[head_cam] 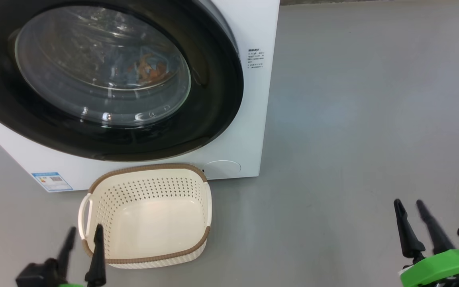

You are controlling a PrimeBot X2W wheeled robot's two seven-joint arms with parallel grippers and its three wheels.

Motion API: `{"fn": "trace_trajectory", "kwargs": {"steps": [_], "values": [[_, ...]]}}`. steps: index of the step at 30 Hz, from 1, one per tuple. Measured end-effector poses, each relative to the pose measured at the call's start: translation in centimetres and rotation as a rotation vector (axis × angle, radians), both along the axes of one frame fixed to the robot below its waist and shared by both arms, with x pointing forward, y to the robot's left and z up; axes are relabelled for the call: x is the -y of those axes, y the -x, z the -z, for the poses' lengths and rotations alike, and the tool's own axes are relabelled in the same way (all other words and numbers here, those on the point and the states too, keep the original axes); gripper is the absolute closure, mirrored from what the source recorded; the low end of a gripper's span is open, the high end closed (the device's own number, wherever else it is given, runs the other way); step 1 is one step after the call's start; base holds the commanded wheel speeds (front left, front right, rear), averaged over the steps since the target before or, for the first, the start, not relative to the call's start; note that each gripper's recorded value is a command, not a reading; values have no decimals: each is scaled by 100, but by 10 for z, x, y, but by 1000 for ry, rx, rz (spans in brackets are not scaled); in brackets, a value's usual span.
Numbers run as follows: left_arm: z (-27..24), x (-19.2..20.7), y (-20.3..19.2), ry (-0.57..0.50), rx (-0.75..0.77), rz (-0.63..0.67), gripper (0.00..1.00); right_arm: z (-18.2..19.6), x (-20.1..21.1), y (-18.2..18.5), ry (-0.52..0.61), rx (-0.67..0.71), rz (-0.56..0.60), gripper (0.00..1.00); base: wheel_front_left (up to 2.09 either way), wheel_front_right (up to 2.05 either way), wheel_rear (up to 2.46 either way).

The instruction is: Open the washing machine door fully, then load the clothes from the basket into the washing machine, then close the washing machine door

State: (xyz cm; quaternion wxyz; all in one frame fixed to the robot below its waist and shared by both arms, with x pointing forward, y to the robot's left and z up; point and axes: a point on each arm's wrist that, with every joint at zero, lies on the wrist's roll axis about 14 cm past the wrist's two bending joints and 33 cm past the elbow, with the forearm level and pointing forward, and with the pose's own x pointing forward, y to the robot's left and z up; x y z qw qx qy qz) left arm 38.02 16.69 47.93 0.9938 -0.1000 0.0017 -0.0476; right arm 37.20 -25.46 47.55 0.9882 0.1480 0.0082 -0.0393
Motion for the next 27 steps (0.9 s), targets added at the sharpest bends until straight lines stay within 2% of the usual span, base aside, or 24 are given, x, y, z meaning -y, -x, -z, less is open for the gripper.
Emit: {"fn": "trace_trajectory", "kwargs": {"steps": [7,27], "values": [[30,10,13,44,-103,1,100,26,-12,7,-68,-73,13,100,0,0,0],[31,0,14,234,-141,-57,100,29,-13,10,-236,-91,44,100,0,0,0]]}}
